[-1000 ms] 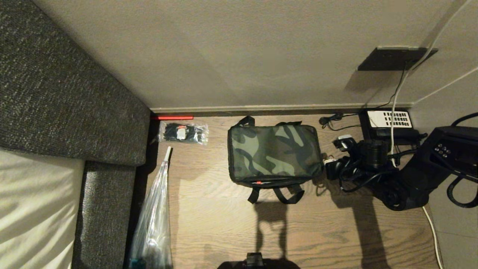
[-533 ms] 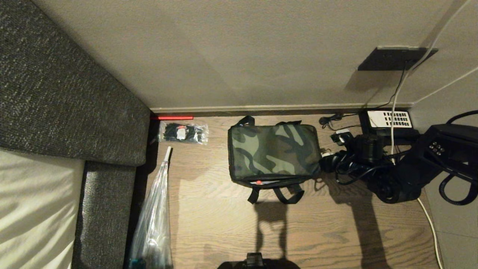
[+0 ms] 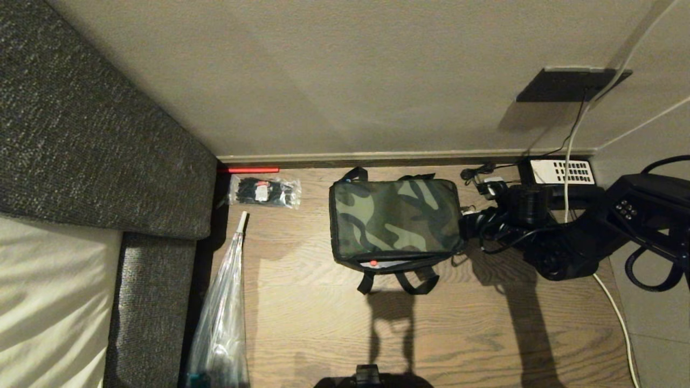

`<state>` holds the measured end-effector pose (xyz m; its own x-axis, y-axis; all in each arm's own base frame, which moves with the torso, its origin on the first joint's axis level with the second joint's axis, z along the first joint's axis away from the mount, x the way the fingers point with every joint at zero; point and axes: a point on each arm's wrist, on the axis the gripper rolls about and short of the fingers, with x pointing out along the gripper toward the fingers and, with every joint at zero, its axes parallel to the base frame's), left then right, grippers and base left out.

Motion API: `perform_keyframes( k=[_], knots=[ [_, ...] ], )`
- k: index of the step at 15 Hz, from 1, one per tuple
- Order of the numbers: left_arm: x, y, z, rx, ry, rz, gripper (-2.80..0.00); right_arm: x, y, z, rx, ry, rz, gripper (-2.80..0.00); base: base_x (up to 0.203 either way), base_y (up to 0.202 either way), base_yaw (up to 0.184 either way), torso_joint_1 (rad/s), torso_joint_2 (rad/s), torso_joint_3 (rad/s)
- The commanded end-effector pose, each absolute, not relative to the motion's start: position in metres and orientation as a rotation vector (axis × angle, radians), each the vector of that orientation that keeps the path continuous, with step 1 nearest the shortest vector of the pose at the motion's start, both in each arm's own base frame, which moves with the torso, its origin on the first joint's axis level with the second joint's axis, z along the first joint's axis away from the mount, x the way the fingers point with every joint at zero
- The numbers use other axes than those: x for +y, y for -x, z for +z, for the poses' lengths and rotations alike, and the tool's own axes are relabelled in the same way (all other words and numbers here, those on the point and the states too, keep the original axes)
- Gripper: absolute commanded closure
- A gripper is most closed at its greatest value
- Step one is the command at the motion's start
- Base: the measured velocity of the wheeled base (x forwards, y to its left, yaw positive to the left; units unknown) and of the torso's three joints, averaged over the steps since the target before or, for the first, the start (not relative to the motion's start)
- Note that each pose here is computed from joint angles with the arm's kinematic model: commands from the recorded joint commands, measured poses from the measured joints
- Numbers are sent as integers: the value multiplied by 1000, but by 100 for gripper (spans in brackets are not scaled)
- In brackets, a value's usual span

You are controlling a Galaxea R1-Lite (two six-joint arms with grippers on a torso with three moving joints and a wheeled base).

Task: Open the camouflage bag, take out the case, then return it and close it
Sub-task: Open the top of the storage box

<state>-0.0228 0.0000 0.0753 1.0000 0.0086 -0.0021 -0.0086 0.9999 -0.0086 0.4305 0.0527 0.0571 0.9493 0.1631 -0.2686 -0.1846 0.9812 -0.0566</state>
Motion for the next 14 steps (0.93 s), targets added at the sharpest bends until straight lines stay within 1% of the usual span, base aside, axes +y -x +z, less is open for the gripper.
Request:
perform_keyframes(
  k=[1, 9, 12, 14],
  knots=[
    [0, 23, 75, 3, 9, 9, 0, 53, -435, 57, 252, 82, 177, 0, 0, 0, 0, 0, 0, 0],
    [0, 23, 75, 2, 9, 9, 0, 53, -447, 65, 210, 58, 166, 0, 0, 0, 0, 0, 0, 0],
    [0, 23, 74, 3, 9, 9, 0, 52, -443, 65, 240, 49, 167, 0, 0, 0, 0, 0, 0, 0],
    [0, 23, 75, 2, 9, 9, 0, 53, -441, 66, 271, -6, 164, 0, 0, 0, 0, 0, 0, 0]
  ],
)
